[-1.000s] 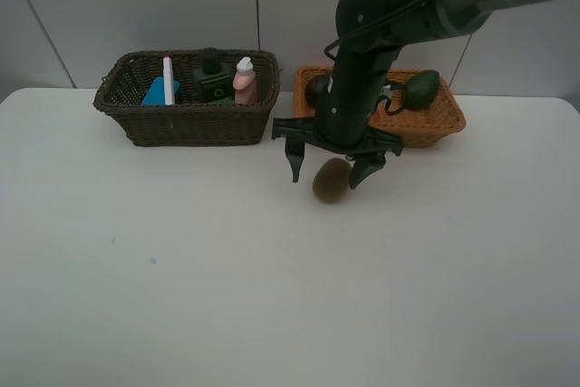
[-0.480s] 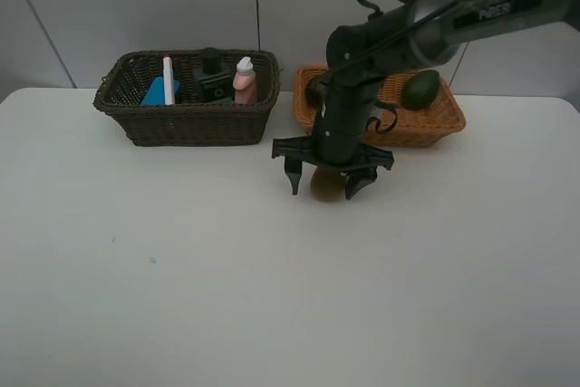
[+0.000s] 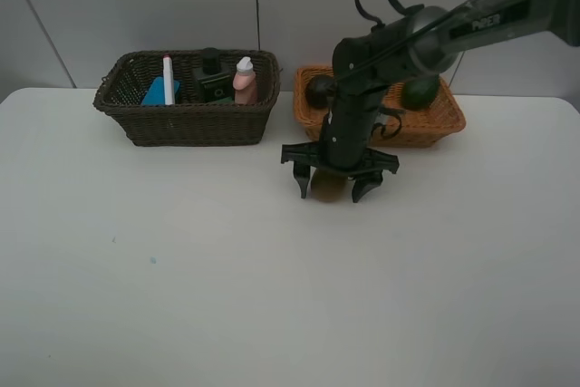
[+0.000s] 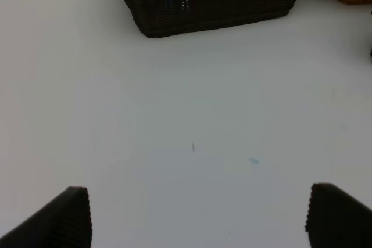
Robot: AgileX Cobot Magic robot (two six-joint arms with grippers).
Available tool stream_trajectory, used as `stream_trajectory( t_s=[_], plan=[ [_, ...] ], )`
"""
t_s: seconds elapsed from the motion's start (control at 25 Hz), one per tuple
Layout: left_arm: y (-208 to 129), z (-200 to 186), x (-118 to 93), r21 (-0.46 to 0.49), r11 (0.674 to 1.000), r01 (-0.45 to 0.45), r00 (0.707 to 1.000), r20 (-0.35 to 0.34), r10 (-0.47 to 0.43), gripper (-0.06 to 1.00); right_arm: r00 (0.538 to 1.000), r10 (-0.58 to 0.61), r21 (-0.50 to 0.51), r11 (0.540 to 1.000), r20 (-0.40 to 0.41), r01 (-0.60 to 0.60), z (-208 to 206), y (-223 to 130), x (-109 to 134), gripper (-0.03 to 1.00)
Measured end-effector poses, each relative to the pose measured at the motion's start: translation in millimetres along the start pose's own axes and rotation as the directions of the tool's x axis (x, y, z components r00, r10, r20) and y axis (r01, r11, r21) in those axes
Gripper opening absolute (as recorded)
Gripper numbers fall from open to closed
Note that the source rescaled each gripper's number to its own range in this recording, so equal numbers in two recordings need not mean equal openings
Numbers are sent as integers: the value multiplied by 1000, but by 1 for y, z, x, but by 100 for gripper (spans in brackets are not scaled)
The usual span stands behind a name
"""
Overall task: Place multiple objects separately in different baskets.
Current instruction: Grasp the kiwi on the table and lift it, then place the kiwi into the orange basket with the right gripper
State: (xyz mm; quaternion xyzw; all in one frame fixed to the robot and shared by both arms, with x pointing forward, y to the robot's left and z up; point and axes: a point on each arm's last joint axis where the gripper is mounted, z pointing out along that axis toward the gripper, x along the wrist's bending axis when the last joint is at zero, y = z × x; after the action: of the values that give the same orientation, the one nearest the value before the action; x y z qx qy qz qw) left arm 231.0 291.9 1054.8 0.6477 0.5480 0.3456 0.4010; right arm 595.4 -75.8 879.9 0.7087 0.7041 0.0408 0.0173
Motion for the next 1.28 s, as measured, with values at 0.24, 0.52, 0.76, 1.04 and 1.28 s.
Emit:
stream_trajectory(
  t_s=[0.24, 0.52, 0.76, 1.04, 1.28],
  plan=[
    [0, 0, 0, 0, 1000, 0, 1000, 0, 0, 91, 999, -31, -15, 999, -15, 31, 0, 1, 1, 51],
    [0, 0, 0, 0, 1000, 0, 1000, 0, 0, 91, 992, -124, 47, 991, 11, 124, -3, -4, -2, 51],
    [0, 0, 0, 0, 1000, 0, 1000, 0, 0, 91, 974, -225, -17, 974, -14, 224, -48, -2, -5, 51],
    [0, 0, 0, 0, 1000, 0, 1000, 0, 0, 91, 973, -230, -122, 966, -18, 226, -94, 40, -39, 51],
    [0, 0, 0, 0, 1000, 0, 1000, 0, 0, 91, 977, -215, -238, 949, -3, 208, -107, 90, -73, 51]
  ],
)
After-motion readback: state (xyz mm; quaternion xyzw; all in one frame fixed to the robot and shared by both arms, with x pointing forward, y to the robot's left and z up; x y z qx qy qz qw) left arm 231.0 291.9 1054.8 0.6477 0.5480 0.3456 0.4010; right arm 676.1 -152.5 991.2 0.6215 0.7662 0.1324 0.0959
